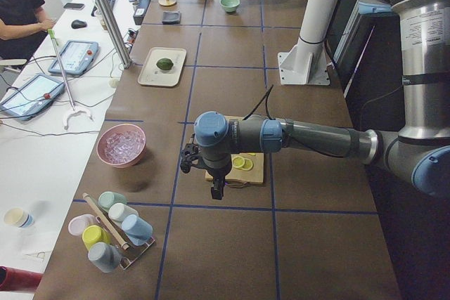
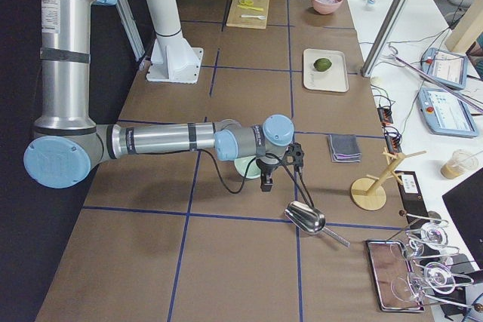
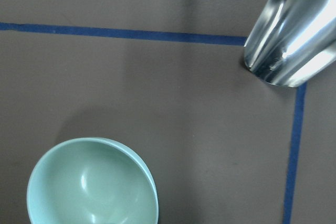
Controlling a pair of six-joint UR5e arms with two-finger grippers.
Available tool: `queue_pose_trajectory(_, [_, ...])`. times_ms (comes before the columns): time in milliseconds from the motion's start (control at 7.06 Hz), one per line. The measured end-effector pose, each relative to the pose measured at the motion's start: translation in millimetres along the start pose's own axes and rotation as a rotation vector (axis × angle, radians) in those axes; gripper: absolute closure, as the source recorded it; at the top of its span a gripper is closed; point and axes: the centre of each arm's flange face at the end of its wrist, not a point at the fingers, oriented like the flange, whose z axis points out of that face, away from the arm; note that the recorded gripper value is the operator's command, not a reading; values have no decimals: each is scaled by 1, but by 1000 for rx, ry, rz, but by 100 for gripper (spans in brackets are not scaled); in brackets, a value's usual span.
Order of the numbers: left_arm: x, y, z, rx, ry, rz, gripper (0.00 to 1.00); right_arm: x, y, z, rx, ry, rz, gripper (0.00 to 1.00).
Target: Place spoon in bowl
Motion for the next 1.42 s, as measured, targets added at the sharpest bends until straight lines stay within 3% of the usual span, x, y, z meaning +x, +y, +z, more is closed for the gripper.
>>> queue_pose_trajectory(283, [1, -1, -1, 1, 0, 2, 0, -27, 15, 41, 71, 25, 44, 1])
queue_pose_trajectory(567, [2, -1, -2, 4, 0, 5, 0, -20, 28, 69, 71, 28, 90, 1])
queue_pose_trajectory(708, [3, -1, -2, 6, 0, 6, 0, -21, 31, 78, 56, 31, 92, 20])
queue_pose_trajectory(850, [3, -2, -3, 7, 0, 7, 0, -22, 33, 84, 45, 32, 90, 65])
queue_pose_trajectory(992, [4, -1, -3, 8, 0, 9, 0, -23, 34, 87, 37, 31, 89, 99])
queue_pose_trajectory(1417, [5, -1, -5, 10, 0, 10, 0, -27, 36, 90, 35, 23, 86, 100])
